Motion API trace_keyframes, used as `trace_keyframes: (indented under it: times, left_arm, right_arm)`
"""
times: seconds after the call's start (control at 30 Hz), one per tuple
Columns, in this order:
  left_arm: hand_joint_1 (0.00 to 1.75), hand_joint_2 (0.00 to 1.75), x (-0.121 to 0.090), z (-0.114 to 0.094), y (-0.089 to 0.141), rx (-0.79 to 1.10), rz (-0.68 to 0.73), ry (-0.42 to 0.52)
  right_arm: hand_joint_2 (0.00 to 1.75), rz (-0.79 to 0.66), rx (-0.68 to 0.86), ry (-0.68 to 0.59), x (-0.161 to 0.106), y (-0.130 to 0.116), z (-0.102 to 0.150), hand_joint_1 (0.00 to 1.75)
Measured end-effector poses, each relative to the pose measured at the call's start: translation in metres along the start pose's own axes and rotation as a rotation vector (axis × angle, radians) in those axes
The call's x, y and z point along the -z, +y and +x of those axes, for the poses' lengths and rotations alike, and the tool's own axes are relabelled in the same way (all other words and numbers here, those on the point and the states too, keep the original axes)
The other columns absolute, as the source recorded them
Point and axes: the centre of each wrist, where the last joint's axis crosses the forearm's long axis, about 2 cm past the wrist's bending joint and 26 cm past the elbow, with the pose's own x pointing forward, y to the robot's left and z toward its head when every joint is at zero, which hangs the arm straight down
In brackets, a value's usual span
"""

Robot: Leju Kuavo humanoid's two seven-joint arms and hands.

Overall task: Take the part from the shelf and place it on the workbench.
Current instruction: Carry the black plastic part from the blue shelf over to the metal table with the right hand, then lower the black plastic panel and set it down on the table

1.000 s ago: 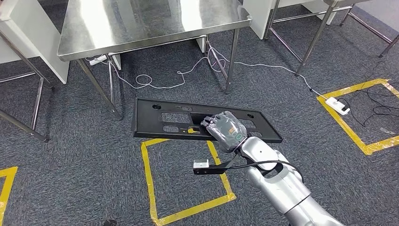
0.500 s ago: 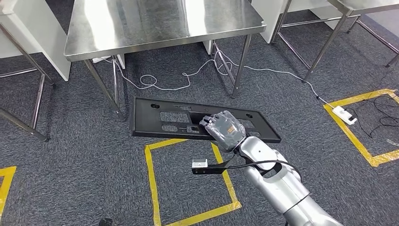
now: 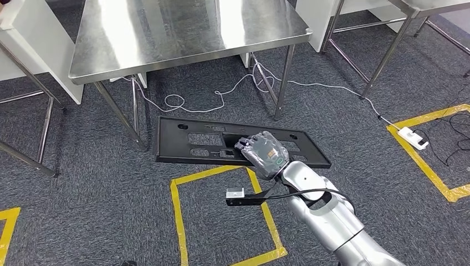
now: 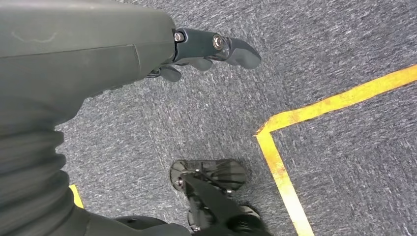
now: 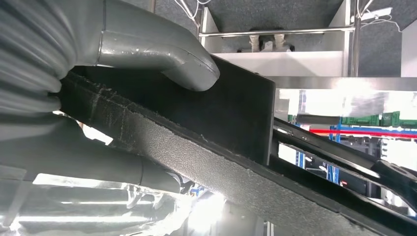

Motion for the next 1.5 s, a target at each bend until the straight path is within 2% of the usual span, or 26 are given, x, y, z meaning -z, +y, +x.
trace_keyframes:
  times: [0.8, 1.2, 1.5]
  left_arm:
    - [0.0, 1.75, 0.0, -0.001, 0.001, -0.012, 0.005, 0.0]
    - [0.0, 1.75, -0.001, -0.005, 0.005, -0.026, 0.02, 0.004]
    - [0.0, 1.75, -0.002, -0.006, 0.005, -0.034, 0.017, -0.007]
  right_arm:
    - [1.75, 0.002, -0.021, 0.049, -0.005, -0.001, -0.007, 1.75]
    - [1.75, -0.027, -0.055, 0.116, -0.002, -0.012, -0.028, 1.75]
    - [1.75, -0.056, -0.106, 0.252, -0.013, -0.022, -0.071, 1.75]
